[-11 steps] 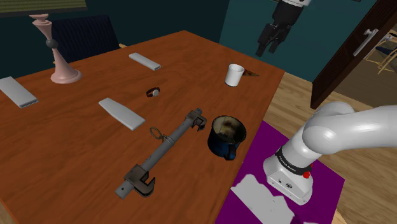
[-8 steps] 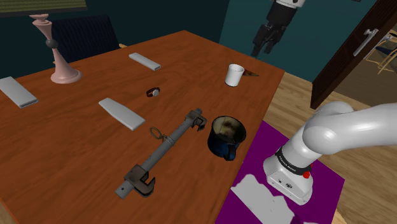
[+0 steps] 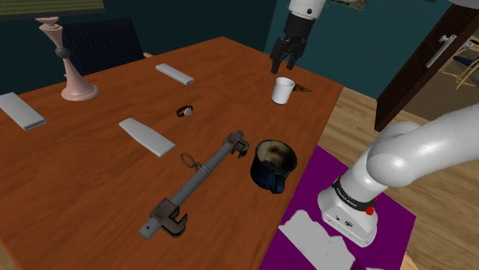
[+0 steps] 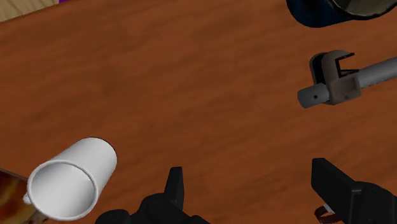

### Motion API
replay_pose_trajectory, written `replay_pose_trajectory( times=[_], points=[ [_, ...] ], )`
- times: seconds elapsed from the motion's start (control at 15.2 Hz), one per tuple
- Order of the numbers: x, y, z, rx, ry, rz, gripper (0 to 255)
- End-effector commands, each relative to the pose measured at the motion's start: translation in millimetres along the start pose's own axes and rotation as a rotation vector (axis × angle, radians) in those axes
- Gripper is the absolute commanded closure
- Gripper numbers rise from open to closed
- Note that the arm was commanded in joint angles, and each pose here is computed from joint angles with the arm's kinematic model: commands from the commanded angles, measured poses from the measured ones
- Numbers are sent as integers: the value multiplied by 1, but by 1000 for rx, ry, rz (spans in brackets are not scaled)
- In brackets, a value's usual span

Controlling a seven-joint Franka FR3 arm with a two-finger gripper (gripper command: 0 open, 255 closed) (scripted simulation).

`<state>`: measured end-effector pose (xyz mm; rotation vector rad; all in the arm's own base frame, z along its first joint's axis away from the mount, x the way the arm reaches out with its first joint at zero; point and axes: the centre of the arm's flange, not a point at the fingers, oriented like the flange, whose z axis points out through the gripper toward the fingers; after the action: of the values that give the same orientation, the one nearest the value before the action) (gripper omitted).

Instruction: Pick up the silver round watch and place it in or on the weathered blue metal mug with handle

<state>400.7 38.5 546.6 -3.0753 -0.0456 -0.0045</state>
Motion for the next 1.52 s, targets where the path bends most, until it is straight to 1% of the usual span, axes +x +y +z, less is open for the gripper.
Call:
replay_pose_trajectory(
  times=[0.0,0.73,1.45],
  points=[
    [22,-10,14,11,-11,-13,0],
    [138,-69,88,69,-73,-83,0],
    [244,-140,165,128,-135,-152,0]
  ],
)
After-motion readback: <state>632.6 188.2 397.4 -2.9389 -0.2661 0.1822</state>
